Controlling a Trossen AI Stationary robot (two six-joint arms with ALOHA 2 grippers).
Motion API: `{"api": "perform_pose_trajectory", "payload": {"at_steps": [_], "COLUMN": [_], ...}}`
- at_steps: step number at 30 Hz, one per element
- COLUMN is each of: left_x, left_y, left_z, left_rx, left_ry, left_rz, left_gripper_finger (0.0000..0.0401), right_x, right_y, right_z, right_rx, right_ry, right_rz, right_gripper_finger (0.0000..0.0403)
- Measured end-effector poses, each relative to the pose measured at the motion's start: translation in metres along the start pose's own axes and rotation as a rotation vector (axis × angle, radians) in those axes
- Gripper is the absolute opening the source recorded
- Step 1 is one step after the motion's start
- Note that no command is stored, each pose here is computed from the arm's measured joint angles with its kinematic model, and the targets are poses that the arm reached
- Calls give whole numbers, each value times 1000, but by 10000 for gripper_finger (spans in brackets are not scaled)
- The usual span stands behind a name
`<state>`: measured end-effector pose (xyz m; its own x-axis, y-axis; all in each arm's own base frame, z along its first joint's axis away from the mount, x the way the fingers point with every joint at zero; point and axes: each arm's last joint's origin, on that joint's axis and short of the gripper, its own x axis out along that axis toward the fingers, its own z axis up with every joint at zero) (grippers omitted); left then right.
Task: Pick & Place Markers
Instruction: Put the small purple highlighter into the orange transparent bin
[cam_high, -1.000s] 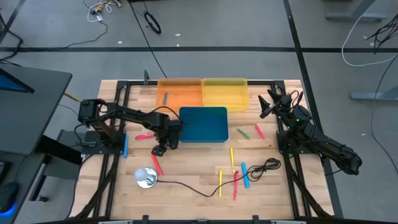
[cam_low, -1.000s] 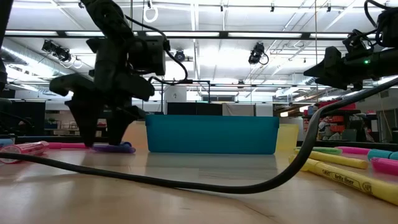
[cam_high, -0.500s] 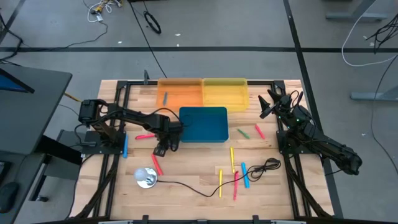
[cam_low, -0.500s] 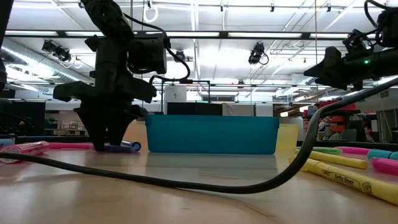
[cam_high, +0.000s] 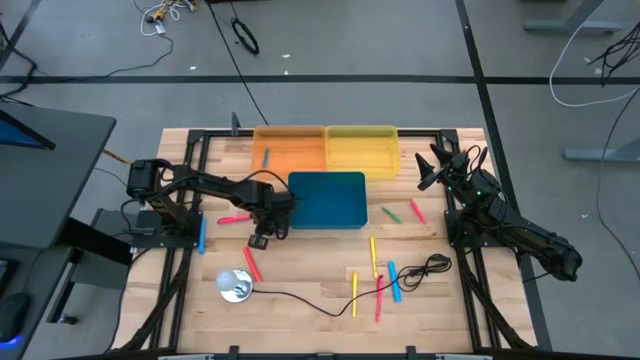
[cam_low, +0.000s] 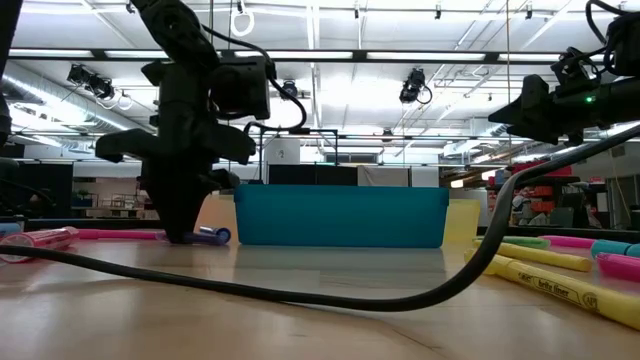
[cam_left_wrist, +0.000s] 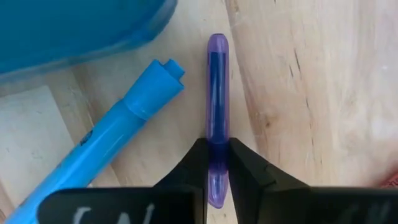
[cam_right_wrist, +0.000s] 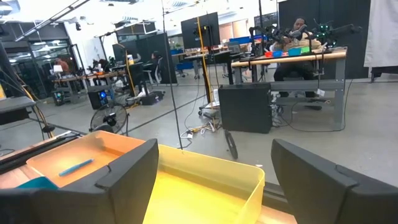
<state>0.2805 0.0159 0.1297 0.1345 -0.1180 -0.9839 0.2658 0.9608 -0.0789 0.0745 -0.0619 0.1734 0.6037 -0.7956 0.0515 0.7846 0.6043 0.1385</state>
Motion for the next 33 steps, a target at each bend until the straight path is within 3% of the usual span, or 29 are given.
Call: {"api": "perform_pose_trajectory", "payload": {"at_steps": [10,16,22,33], "left_x": [-34,-58,-78,-99], "left_y": [0,-6,-13,-21], "left_z": [-14,-24,-33,-47], "left_rx": [-32,-122,-258,-608], "left_ry": [-15,-46,-86,-88], "left_rz": [5,6,-38,-52], "left_gripper_finger": [40,40,40,40], "right_x": [0,0,0,0], "right_y": [0,0,0,0], "right_z": [0,0,0,0], "right_rx": [0,0,0,0], "right_ry": [0,0,0,0], "right_rz": [0,0,0,0], "right_gripper_finger": [314,314,314,314]}}
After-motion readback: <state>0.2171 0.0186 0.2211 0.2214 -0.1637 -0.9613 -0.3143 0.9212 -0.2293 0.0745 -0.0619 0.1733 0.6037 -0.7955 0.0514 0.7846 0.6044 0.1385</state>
